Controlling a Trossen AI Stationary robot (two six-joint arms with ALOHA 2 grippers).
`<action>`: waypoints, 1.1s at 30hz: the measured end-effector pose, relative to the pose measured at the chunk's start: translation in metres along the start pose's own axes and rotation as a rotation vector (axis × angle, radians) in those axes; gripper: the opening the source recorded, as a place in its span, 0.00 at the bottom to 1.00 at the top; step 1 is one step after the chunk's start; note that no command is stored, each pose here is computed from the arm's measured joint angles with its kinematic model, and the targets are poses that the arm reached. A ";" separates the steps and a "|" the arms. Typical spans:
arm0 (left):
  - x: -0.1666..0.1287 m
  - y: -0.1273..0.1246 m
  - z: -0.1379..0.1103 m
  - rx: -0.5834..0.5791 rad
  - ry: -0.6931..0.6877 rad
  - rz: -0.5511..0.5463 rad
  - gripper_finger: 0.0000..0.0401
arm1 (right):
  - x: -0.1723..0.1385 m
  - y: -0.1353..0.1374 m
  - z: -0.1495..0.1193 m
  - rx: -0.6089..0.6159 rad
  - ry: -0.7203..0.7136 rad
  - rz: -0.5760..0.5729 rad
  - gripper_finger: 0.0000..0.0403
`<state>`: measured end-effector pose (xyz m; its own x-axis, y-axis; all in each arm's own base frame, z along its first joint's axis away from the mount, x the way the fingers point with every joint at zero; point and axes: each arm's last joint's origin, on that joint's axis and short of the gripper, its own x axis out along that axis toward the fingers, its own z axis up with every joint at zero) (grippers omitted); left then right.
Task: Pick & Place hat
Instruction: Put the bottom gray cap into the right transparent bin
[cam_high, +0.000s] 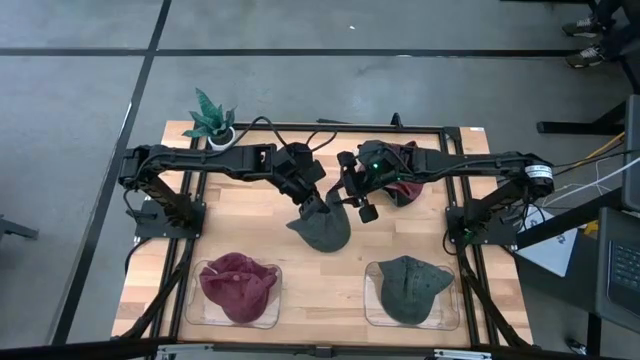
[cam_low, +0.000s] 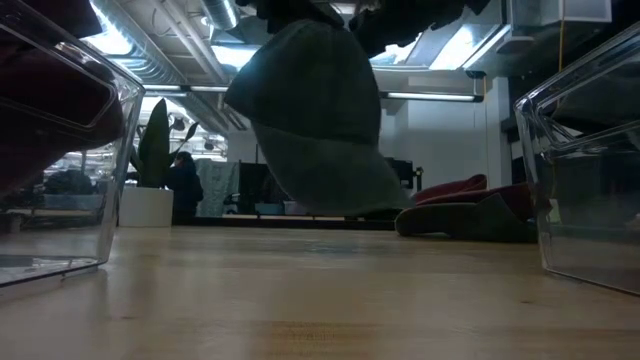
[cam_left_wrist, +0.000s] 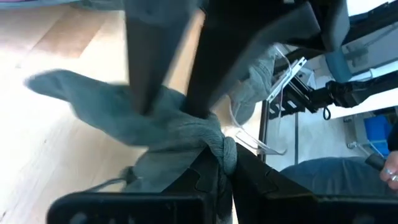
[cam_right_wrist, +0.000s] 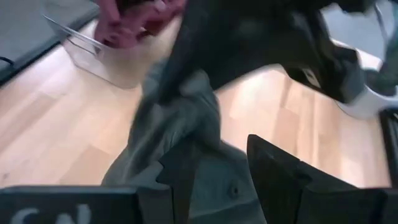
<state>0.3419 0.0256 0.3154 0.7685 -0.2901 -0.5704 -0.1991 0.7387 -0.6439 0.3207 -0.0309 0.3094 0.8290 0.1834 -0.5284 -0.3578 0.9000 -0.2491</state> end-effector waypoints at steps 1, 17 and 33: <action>0.000 0.000 0.000 0.006 -0.001 0.003 0.05 | 0.001 0.000 0.000 -0.001 -0.008 0.012 0.37; 0.000 0.006 -0.007 0.025 0.065 0.067 0.05 | 0.006 0.000 0.003 0.140 -0.100 0.139 0.37; 0.000 0.007 -0.019 0.051 0.136 0.145 0.05 | 0.018 -0.011 0.012 0.154 -0.129 0.050 0.37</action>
<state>0.3293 0.0190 0.3015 0.6439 -0.2555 -0.7212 -0.2677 0.8078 -0.5252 0.3444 -0.0328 0.3126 0.8633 0.2699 -0.4265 -0.3385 0.9364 -0.0927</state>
